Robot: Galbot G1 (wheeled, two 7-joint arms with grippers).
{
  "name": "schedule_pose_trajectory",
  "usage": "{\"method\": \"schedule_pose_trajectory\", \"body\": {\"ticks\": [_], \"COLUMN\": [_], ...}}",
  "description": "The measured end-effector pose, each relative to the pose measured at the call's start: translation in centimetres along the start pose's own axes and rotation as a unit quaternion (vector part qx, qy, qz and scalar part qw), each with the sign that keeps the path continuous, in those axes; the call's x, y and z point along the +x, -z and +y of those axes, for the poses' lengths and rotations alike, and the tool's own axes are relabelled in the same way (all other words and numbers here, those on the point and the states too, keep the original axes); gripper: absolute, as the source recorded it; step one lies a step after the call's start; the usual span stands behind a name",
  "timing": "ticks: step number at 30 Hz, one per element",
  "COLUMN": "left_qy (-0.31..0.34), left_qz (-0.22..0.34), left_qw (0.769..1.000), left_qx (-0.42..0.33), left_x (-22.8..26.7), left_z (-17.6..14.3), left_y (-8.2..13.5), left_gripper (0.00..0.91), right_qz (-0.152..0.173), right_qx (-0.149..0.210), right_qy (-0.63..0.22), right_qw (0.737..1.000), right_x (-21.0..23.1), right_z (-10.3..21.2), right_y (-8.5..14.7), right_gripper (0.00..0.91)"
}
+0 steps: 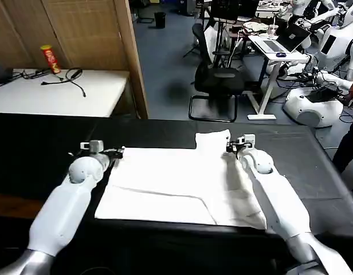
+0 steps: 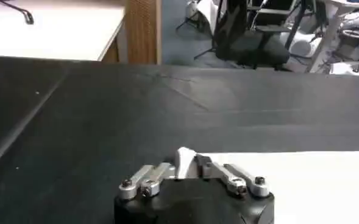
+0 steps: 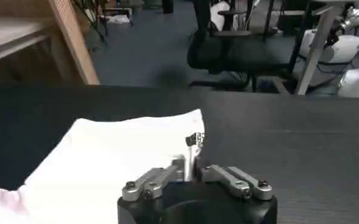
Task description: Fold and organize the clothes.
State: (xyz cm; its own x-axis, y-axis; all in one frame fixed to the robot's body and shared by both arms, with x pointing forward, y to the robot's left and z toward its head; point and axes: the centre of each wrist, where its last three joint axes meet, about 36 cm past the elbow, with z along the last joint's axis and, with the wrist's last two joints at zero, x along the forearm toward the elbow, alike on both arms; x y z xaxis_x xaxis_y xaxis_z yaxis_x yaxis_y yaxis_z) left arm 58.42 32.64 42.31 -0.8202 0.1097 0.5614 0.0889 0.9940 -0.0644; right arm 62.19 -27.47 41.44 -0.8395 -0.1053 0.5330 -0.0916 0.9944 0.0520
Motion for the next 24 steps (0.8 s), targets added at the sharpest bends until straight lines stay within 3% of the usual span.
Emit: {"method": "schedule_pose_trajectory", "body": {"ticks": [7, 15, 24], "left_qy": [-0.002, -0.005, -0.021], "left_qz": [-0.014, -0.036, -0.043], "left_qw": [1.000, 0.999, 0.999], "left_qx": [0.015, 0.021, -0.002], "left_x": [1.1, 4.7, 10.9], "left_z": [0.5, 1.3, 0.8], "left_y": [0.4, 0.8, -1.0], "left_gripper": [0.000, 0.000, 0.000], "right_qz": [-0.029, -0.068, -0.067], "right_qx": [0.004, 0.011, 0.050], "right_qy": [0.015, 0.039, 0.039], "right_qw": [0.999, 0.997, 0.996], "right_x": [1.9, 7.6, 13.8], "right_z": [-1.0, -2.5, -3.6], "right_y": [0.1, 0.7, -0.7], "right_gripper": [0.000, 0.000, 0.000]}}
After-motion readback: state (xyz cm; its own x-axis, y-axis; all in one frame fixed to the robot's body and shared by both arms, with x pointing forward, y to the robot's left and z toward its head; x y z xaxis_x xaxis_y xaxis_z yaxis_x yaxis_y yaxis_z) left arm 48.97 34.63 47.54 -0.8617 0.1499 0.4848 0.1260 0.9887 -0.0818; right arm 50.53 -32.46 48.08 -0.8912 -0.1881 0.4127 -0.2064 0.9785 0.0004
